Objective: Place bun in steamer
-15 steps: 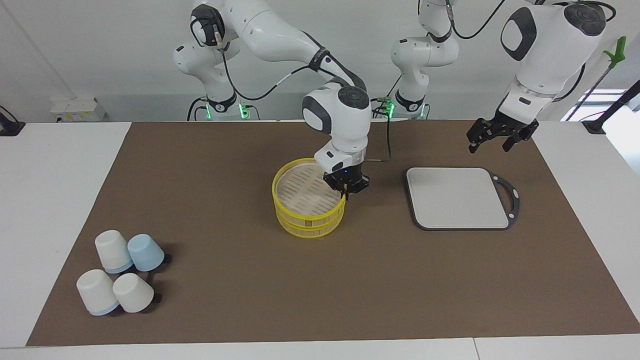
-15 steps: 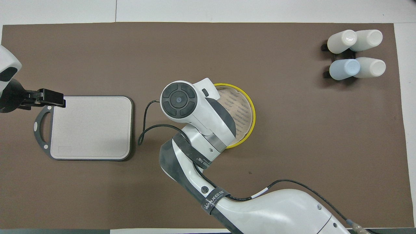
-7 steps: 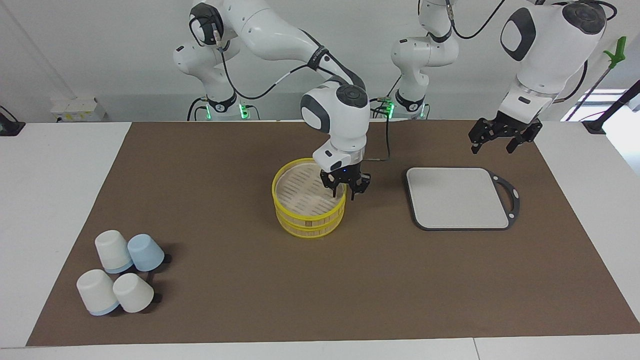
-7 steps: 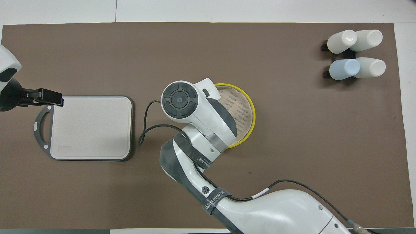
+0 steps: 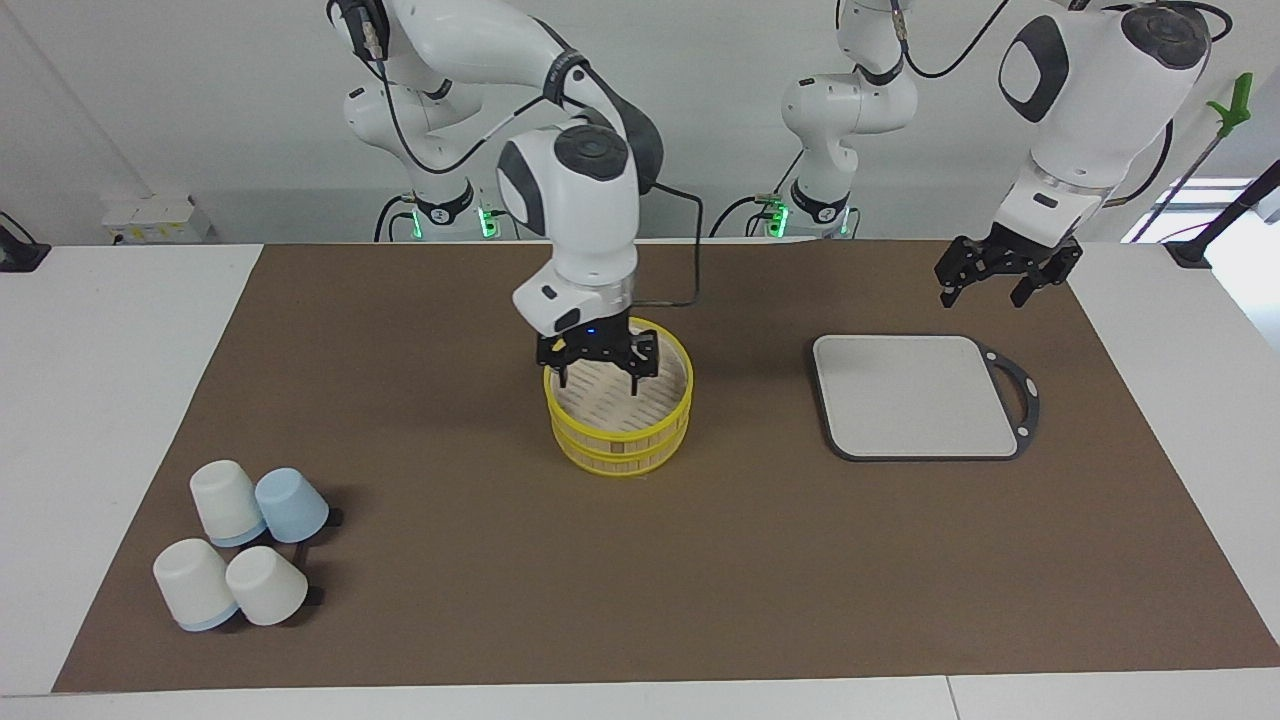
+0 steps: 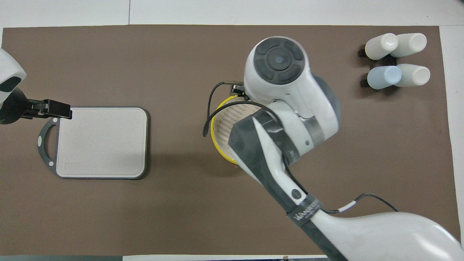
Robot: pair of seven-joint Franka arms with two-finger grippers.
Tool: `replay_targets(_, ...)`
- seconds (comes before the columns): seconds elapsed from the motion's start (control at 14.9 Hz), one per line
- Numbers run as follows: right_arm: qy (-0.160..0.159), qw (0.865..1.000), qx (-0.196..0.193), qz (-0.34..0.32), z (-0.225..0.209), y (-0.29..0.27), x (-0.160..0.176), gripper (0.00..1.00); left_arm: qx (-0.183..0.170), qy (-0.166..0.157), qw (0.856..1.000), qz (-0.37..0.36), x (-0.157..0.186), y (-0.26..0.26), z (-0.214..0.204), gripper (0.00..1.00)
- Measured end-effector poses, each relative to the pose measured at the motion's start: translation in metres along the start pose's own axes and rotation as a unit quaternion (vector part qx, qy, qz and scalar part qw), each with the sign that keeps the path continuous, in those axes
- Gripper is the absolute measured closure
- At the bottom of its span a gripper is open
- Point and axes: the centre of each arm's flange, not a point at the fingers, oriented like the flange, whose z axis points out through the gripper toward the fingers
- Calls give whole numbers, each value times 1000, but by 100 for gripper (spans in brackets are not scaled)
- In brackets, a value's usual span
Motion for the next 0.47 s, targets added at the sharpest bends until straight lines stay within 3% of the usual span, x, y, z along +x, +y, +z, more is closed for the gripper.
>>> replay_targets(0.27,-35,997,-14,-72,-27,135,35,0,0,0,1000,-3,0,-3,0,0)
replay_targets(0.47,-60,994,-10,-90,-32,226,48,0,0,0,1000,-3,0,-3,0,0)
